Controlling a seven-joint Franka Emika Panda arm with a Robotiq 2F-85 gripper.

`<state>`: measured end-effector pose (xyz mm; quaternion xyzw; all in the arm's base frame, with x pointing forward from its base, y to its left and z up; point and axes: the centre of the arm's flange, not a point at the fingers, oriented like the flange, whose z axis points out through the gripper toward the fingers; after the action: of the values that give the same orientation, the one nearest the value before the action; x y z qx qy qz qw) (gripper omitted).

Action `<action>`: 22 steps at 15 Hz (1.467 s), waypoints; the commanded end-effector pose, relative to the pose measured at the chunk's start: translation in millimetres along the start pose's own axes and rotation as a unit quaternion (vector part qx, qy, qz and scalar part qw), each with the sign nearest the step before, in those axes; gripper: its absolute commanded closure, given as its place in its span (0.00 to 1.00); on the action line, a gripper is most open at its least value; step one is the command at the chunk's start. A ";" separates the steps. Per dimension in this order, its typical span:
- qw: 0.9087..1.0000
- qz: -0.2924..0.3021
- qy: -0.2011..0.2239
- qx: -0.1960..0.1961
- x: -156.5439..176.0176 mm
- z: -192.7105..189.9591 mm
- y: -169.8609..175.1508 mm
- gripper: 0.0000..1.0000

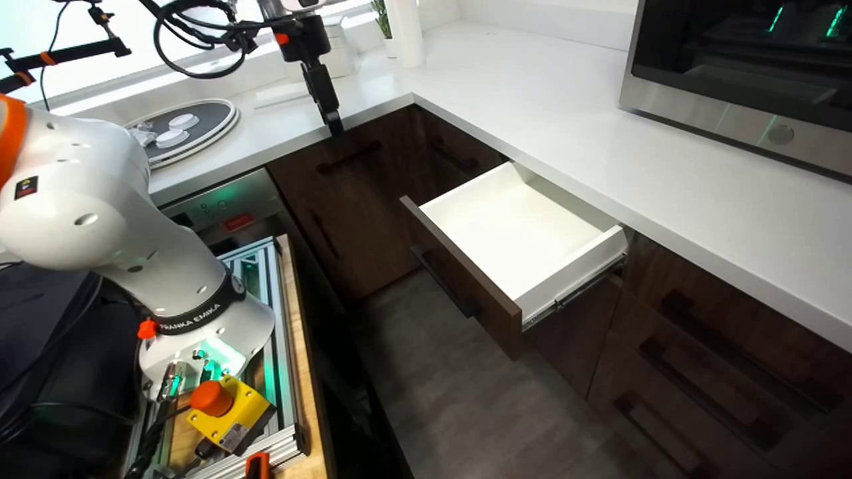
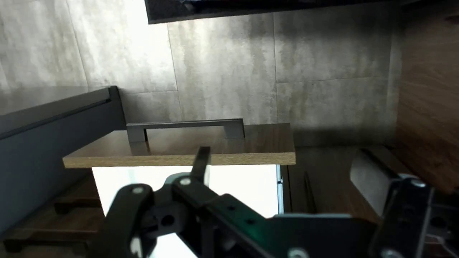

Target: Close the drawer

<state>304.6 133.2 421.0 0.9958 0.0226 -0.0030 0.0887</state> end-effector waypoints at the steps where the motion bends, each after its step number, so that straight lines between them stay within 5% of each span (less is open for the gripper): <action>1: 0.998 -0.060 0.033 -0.004 7.0 54.6 11.7 0.00; 6: 0.994 -0.051 0.088 0.032 30.9 107.6 21.8 0.00; 12: 0.993 -0.047 0.041 0.097 51.7 188.2 33.9 0.00; 13: 0.994 -0.043 0.064 0.075 76.5 142.1 26.2 0.00; 18: 0.995 -0.044 0.034 0.085 80.0 176.4 29.3 0.00; 22: 0.996 -0.067 0.029 0.044 73.6 186.1 25.1 0.00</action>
<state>388.2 77.5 253.9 0.9954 0.0868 0.0319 0.0253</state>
